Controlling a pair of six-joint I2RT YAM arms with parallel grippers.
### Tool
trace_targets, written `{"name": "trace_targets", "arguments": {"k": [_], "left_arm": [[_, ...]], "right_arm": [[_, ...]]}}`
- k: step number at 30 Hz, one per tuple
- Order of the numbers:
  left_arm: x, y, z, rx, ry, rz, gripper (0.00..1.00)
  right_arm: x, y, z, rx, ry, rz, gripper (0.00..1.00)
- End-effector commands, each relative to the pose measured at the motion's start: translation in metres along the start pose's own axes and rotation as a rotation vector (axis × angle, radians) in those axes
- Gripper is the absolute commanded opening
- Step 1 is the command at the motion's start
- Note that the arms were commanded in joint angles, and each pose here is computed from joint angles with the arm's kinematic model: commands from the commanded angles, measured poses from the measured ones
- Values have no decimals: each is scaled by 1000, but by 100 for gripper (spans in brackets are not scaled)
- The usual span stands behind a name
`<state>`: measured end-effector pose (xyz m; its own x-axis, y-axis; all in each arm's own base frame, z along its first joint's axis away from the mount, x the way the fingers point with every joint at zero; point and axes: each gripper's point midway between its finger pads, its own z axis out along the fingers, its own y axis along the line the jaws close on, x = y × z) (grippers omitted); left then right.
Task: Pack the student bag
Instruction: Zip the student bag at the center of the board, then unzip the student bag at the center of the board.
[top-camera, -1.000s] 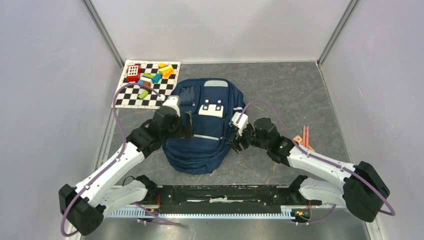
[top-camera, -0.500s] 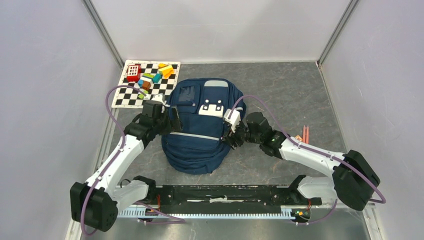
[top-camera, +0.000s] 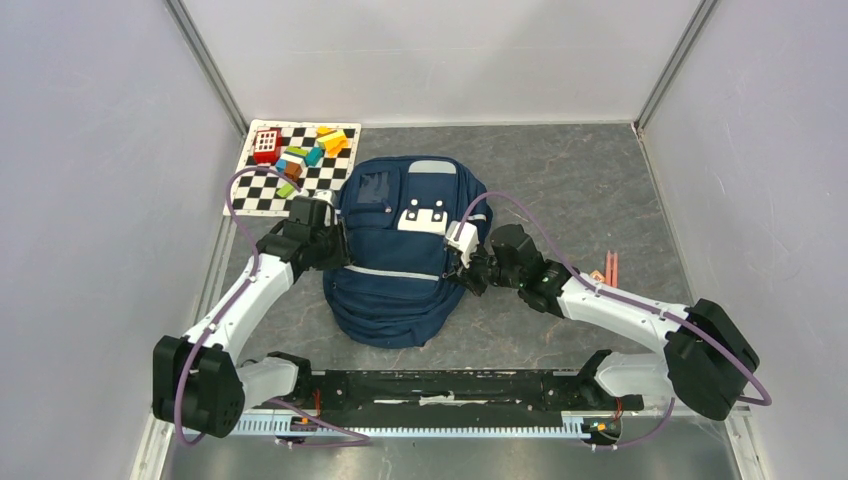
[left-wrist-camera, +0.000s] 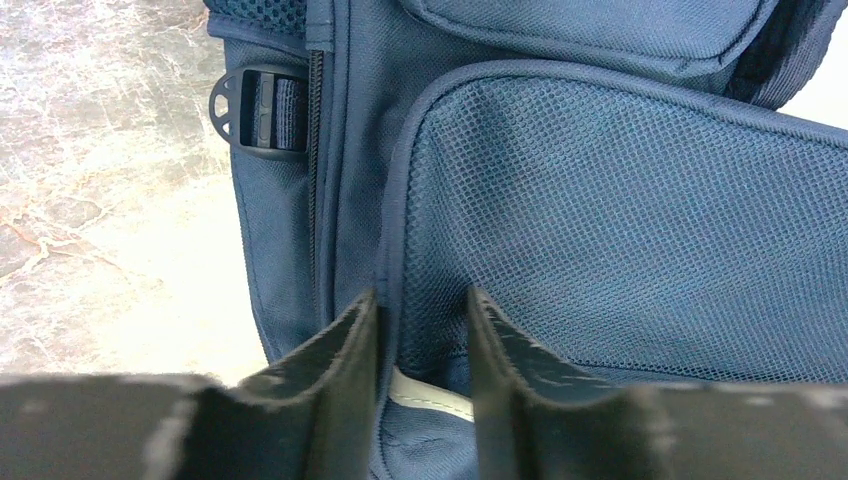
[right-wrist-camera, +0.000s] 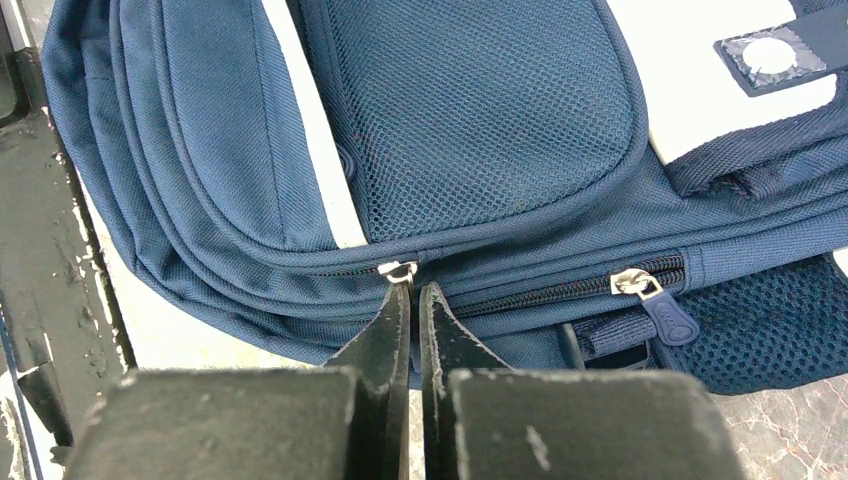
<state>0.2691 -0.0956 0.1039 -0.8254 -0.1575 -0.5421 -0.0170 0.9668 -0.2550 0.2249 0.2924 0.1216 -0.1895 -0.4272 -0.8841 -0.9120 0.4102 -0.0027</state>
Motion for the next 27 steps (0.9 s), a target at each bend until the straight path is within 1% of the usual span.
{"name": "trace_targets", "arguments": {"k": [1, 3, 5, 7, 8, 12, 19, 22, 24, 25, 26, 27], "left_arm": [[5, -14, 0, 76, 32, 38, 33], [5, -15, -1, 81, 27, 32, 21], [7, -17, 0, 93, 34, 27, 12], [9, -19, 2, 106, 45, 22, 4], [10, -20, 2, 109, 50, 20, 2], [10, -20, 3, 111, 54, 17, 2], [5, -19, -1, 103, 12, 6, 2], [3, -17, -2, 89, 3, 8, 2], [-1, -19, -7, 101, -16, 23, 2], [-5, -21, -10, 115, -39, 33, 2], [-9, -24, -15, 129, -71, 43, 2], [-14, -26, -20, 143, -106, 51, 2]], "right_arm": [[-12, 4, -1, -17, -38, -18, 0], [-9, 7, -3, -17, -36, -14, 0], [-7, 12, -5, -14, -27, -9, 0], [-5, 19, -6, -10, -17, -10, 0], [-4, 24, -6, -7, -13, -13, 0], [3, 45, -5, -1, 15, -6, 0], [16, 82, 4, -31, 70, 35, 0], [22, 83, 6, 13, 104, 28, 0], [25, 76, 4, 70, 115, 34, 0], [24, 73, 3, 89, 111, 42, 0], [32, 71, 0, 108, 142, 45, 0], [32, 70, -3, 120, 144, 51, 0]]}}
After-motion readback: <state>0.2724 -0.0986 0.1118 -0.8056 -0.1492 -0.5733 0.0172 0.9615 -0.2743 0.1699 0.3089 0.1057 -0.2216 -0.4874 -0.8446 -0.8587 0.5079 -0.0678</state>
